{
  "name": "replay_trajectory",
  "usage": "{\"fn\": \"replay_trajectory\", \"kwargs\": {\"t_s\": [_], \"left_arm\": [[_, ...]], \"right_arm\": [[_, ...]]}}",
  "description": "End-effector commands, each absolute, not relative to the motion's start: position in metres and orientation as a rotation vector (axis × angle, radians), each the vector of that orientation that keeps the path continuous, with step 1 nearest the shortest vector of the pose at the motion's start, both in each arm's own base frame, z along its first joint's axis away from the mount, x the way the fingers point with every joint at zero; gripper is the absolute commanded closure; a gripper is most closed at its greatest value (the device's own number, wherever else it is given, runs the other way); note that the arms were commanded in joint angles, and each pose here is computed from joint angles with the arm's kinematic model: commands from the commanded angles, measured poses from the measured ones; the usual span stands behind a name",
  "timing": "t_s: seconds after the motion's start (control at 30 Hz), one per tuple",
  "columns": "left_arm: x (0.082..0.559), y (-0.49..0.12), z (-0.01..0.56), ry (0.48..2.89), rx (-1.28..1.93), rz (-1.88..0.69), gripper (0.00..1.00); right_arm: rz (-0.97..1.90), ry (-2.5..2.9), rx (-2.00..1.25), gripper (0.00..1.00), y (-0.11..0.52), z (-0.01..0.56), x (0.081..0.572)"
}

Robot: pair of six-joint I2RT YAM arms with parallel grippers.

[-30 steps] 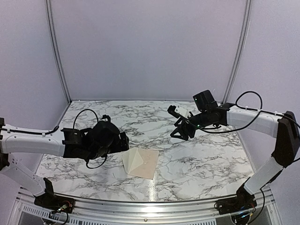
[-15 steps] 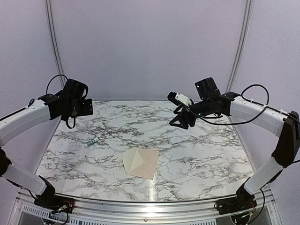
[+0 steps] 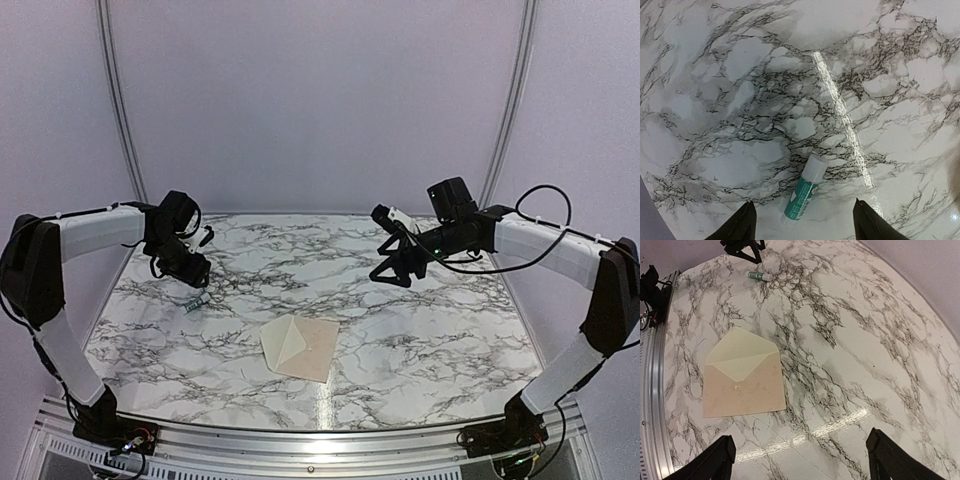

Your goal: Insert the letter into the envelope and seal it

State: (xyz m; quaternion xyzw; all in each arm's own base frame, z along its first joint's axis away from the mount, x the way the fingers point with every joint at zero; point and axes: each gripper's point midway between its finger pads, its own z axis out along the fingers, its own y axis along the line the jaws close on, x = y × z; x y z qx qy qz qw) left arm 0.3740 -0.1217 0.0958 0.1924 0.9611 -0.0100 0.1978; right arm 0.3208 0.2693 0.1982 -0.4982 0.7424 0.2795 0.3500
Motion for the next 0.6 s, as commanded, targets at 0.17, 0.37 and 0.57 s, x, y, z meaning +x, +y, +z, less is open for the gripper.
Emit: {"fn": "replay_trajectory", "kwargs": {"t_s": [0.17,0.37,0.57], "left_arm": [[0.361,-0.096,0.058,2.839,0.818,0.189,0.35],[0.348,-0.093,0.040,2.897,0.899,0.192,0.37],[0.343,-0.096,0.030,2.928,0.928,0.154,0.45]], "right_arm": [[0.858,1.844,-1.359,0.17,0.276,0.207,0.296],[0.852,1.853,-1.358,0.18,0.274,0.203,0.295],[0.860,1.855,-1.356,0.19,0.275,0.203,0.294]]}}
